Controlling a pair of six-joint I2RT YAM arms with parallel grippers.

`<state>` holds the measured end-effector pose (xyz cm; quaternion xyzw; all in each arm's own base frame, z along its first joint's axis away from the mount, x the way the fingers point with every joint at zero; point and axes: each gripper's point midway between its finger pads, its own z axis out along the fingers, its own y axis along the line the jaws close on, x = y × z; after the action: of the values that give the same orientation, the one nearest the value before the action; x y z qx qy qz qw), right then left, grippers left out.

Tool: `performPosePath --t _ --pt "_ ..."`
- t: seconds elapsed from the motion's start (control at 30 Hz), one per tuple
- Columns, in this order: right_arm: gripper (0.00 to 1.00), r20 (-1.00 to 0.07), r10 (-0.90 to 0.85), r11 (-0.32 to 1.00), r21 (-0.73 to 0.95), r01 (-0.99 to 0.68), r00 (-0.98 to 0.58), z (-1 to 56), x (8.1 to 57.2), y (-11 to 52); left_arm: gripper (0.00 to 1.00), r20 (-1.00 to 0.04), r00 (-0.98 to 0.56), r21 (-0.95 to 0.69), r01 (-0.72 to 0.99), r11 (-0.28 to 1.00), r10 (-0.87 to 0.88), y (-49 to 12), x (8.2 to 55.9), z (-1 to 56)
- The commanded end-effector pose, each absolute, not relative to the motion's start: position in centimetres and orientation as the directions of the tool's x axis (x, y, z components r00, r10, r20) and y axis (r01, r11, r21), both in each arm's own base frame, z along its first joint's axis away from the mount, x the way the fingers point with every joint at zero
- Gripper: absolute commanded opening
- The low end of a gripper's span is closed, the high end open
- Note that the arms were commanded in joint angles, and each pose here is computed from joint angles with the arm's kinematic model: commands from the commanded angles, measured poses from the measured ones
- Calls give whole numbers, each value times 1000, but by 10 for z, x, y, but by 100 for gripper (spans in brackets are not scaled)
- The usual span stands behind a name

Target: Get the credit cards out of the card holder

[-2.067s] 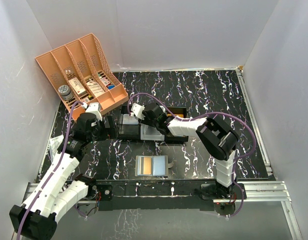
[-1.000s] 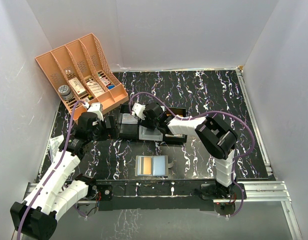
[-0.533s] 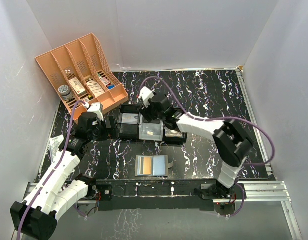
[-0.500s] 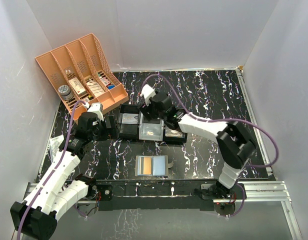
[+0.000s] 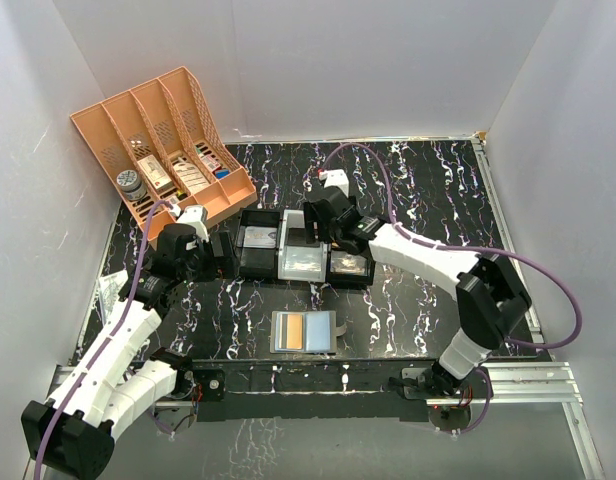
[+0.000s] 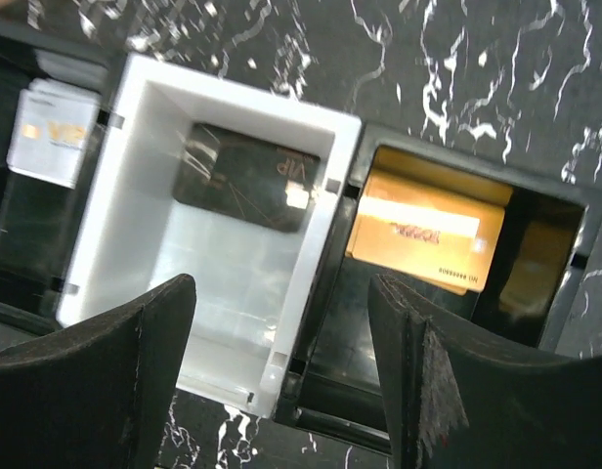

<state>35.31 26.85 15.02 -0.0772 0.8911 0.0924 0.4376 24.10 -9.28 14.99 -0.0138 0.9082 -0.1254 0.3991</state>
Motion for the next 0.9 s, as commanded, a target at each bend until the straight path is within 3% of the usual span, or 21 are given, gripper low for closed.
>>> performPosePath --t 0.0,0.37,0.87 --pt "70 -750 -12 987 98 -128 -661 144 353 263 99 -734 -669 -245 102 964 -116 -96 243 156" --pt "68 -716 -82 997 -60 -56 -693 112 357 238 99 -729 -676 -250 115 961 -109 -98 243 154" --pt "62 -702 -117 993 -63 -102 -703 111 367 223 99 -711 -696 -253 124 960 -97 -102 244 147"
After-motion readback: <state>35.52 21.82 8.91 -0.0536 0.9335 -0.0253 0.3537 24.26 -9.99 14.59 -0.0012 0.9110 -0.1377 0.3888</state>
